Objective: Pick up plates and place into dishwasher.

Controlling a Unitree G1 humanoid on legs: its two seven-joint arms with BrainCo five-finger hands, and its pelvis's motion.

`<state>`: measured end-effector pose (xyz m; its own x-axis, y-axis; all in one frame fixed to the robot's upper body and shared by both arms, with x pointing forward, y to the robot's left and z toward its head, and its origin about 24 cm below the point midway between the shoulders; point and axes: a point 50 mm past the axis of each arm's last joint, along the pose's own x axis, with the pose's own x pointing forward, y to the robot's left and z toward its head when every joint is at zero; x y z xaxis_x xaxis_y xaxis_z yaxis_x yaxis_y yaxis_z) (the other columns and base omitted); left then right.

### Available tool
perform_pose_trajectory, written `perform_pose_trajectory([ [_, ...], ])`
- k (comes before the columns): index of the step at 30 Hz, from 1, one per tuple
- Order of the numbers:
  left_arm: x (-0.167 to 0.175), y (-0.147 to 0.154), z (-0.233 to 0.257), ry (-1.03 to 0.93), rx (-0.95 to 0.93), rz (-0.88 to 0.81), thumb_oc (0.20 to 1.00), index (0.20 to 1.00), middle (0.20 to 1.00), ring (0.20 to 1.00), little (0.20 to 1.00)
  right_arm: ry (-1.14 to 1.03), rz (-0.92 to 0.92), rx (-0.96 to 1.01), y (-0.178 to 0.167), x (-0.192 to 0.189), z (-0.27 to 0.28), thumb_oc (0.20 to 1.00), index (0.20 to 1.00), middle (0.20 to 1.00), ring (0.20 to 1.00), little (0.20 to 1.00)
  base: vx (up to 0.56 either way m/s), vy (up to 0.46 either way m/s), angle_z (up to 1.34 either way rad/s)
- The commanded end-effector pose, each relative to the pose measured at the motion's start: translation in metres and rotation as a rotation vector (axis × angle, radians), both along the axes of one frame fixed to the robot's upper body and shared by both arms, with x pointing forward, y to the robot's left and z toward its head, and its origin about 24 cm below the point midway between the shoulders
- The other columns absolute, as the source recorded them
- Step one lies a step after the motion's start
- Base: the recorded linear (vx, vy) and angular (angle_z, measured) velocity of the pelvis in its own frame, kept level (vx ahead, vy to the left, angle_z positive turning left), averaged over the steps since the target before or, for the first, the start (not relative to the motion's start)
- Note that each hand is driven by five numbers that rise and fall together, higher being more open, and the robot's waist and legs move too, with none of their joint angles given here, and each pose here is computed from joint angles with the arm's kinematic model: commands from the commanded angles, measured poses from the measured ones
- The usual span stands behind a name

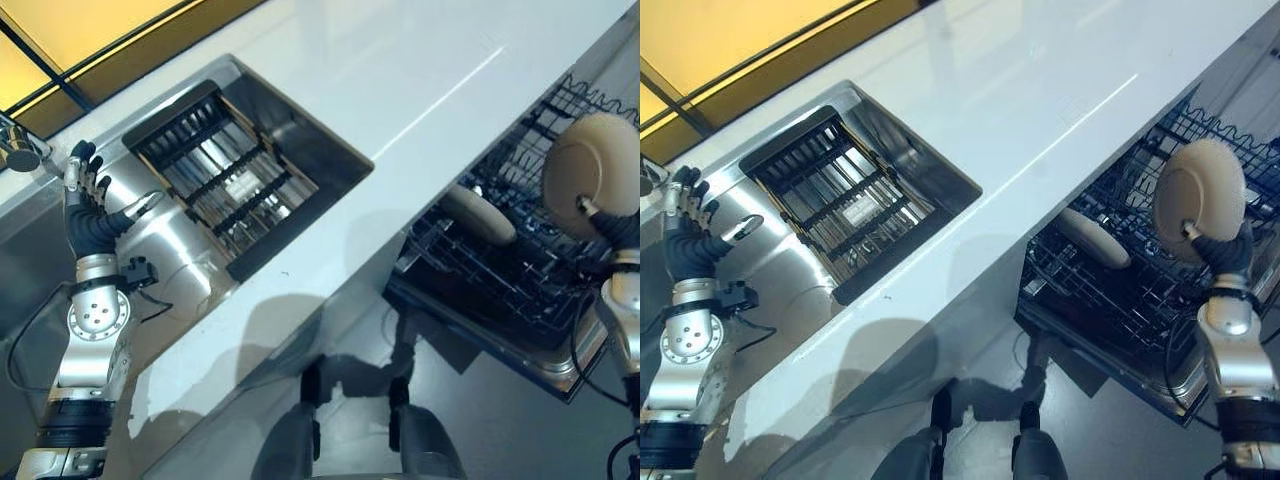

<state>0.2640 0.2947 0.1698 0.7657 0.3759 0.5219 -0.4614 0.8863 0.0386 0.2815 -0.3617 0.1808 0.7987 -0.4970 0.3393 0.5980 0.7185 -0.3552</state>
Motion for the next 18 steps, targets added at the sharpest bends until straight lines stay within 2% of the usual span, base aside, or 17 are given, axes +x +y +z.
perform_pose_trajectory([
  [1,0.007,0.0,0.023,-0.124,-0.049,0.001,1.0,1.0,1.0,1.0,1.0,0.003,0.05,-0.209,0.0,0.011,0.05,0.2,0.2,0.2,0.2,0.2,-0.04,-0.044,0.15],
  [8,0.013,0.003,0.05,-0.167,-0.007,0.001,1.0,1.0,1.0,1.0,1.0,0.26,0.152,-0.336,-0.003,0.034,0.053,0.2,0.2,0.2,0.2,0.2,-0.07,-0.123,0.13],
  [18,0.014,0.014,0.075,-0.198,0.048,0.015,1.0,1.0,1.0,1.0,1.0,0.37,0.212,-0.425,0.001,0.046,0.062,0.2,0.2,0.2,0.2,0.2,0.02,-0.118,0.07],
])
